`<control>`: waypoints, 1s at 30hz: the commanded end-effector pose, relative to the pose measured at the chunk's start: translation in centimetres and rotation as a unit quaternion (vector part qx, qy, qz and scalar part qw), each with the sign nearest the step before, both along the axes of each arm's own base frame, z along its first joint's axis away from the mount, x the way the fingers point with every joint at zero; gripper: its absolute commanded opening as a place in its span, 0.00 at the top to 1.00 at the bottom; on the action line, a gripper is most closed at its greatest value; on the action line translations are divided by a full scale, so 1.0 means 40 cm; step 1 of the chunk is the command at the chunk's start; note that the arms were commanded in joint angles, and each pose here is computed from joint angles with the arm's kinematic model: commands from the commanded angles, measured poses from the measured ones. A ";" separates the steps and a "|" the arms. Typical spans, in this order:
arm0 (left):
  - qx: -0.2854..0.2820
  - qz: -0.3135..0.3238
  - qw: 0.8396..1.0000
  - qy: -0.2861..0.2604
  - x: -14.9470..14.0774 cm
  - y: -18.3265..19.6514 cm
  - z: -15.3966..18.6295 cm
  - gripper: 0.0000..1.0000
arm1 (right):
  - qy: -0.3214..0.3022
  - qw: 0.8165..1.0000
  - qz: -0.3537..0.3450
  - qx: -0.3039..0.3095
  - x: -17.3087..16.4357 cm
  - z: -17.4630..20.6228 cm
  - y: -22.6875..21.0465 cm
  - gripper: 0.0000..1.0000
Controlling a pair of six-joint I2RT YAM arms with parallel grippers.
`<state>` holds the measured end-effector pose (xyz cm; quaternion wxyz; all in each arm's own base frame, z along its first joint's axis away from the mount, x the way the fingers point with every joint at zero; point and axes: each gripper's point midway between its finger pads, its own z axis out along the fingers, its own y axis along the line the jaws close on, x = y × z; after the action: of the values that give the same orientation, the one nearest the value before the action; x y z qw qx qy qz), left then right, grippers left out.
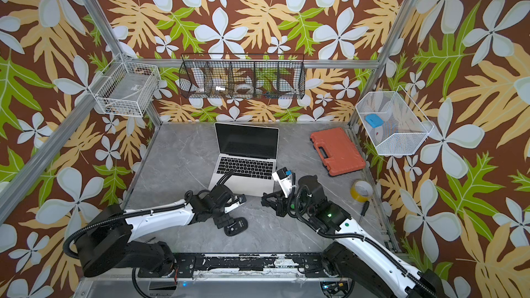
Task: Insert the wireless mouse receiver into the laptop
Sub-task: Pick up the mouse from the center of the board.
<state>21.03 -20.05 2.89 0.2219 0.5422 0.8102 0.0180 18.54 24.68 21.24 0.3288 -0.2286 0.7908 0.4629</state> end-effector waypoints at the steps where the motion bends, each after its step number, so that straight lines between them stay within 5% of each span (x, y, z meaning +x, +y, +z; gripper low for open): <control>1: 0.011 0.011 0.999 0.035 -0.041 0.019 -0.015 0.08 | -0.014 1.000 0.009 0.009 0.001 0.021 0.008 1.00; 18: -0.024 -0.068 0.992 0.106 -0.158 -0.056 -0.026 0.08 | -0.002 1.000 0.016 0.004 0.003 0.000 0.017 1.00; 30: -0.049 -0.127 0.983 0.122 -0.156 -0.141 -0.018 0.09 | 0.009 1.000 0.017 0.005 0.000 -0.011 0.018 1.00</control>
<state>15.41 -24.97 2.14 0.1542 0.6104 0.7710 -0.0961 18.64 25.18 20.32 0.3111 -0.2330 0.7952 0.4655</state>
